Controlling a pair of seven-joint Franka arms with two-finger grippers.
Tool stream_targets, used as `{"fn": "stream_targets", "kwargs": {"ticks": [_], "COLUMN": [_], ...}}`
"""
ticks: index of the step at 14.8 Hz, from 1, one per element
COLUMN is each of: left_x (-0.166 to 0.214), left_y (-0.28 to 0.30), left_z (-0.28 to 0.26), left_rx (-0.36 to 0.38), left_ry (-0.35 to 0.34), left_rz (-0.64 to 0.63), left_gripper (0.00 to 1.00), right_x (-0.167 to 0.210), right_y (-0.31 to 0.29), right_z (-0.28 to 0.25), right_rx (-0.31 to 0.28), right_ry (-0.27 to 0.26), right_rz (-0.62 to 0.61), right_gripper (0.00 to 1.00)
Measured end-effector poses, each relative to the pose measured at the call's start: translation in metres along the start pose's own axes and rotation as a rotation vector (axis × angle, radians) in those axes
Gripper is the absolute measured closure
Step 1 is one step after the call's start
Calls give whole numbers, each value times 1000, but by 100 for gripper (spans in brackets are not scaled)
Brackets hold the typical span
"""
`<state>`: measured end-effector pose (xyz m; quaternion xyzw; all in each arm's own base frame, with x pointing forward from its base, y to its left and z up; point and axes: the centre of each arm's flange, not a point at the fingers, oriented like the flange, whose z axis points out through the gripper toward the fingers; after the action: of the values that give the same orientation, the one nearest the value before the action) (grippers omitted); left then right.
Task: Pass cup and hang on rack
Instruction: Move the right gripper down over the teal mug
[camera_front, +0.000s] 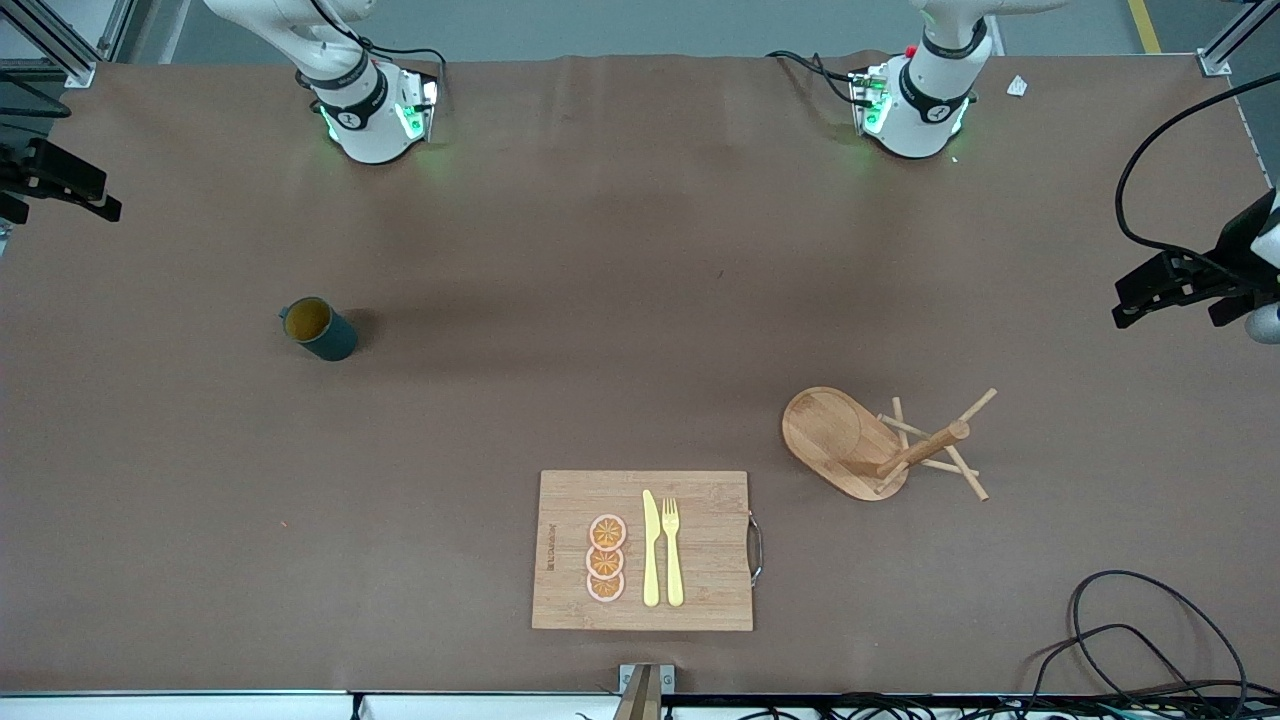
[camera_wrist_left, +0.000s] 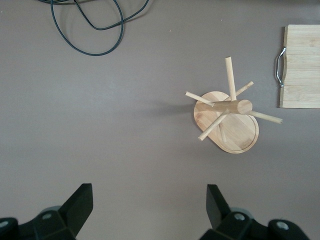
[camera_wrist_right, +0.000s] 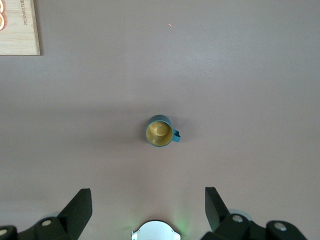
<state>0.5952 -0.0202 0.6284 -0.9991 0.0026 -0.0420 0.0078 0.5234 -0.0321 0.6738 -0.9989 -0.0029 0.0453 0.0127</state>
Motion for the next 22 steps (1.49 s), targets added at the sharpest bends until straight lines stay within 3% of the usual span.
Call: {"fn": "stream_targets", "kwargs": {"ticks": [11,15,22], "left_x": [0,0,0], "left_y": [-13,-13,-12], "left_z": [0,0,0], "left_rx": [-6,-6,-6], "left_ry": [-1,-1,0], "left_rz": [-71,-71,-70], "left_gripper": [0,0,0], "right_x": [5,17,-4], "right_y": [1,4,22], "right_z": [13,68,181], "right_rx": [2,13,59], "right_ry": [-9,1,-5], "right_rz": [1,8,66], "right_gripper": [0,0,0]}}
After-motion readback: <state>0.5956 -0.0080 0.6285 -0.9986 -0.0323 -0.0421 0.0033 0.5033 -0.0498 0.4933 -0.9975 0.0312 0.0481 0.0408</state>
